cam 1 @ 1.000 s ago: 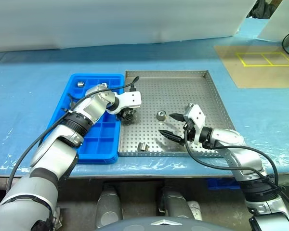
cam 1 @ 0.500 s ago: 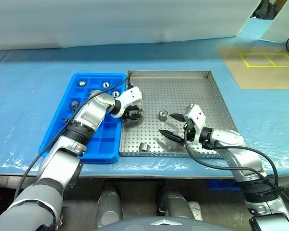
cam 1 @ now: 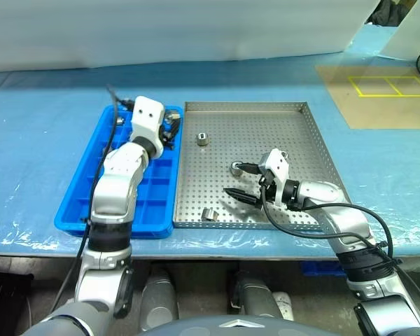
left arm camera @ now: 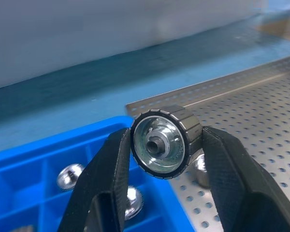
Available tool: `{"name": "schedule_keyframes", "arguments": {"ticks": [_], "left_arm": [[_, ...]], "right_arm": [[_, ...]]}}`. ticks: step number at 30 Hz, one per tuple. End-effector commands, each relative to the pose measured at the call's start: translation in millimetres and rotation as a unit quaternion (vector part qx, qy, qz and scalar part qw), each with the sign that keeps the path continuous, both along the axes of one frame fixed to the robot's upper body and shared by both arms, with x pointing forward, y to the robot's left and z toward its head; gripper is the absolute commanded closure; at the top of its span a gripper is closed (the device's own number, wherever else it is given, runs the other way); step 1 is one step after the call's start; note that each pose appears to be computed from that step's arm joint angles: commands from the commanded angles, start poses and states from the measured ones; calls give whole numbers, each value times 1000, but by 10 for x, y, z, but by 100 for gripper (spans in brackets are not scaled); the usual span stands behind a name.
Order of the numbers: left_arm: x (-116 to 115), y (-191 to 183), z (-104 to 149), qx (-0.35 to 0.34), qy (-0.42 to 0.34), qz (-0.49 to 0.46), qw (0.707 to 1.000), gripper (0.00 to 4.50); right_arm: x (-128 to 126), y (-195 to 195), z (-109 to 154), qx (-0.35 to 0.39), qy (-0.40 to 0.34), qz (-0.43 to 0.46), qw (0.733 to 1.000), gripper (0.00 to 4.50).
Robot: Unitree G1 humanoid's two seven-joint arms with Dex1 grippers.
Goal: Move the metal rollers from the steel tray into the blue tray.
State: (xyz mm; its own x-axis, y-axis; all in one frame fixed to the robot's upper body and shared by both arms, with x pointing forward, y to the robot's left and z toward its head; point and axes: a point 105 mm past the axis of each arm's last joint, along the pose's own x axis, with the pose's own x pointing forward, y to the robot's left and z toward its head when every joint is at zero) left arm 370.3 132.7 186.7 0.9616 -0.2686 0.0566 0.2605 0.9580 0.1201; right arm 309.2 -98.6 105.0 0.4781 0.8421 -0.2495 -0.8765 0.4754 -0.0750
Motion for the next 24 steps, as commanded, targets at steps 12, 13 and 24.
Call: {"name": "schedule_keyframes", "arguments": {"ticks": [12, 13, 24], "left_arm": [[-543, 844, -171, -55, -23, 259, 964, 261], [-564, 864, -189, -56, -20, 265, 962, 261], [-892, 962, -491, -83, 41, 329, 940, 261]], "right_arm": [[99, 304, 132, 2, -17, 97, 995, 0], [105, 316, 132, 1, -17, 101, 995, 0], [155, 393, 125, -4, -14, 132, 991, 0]]}}
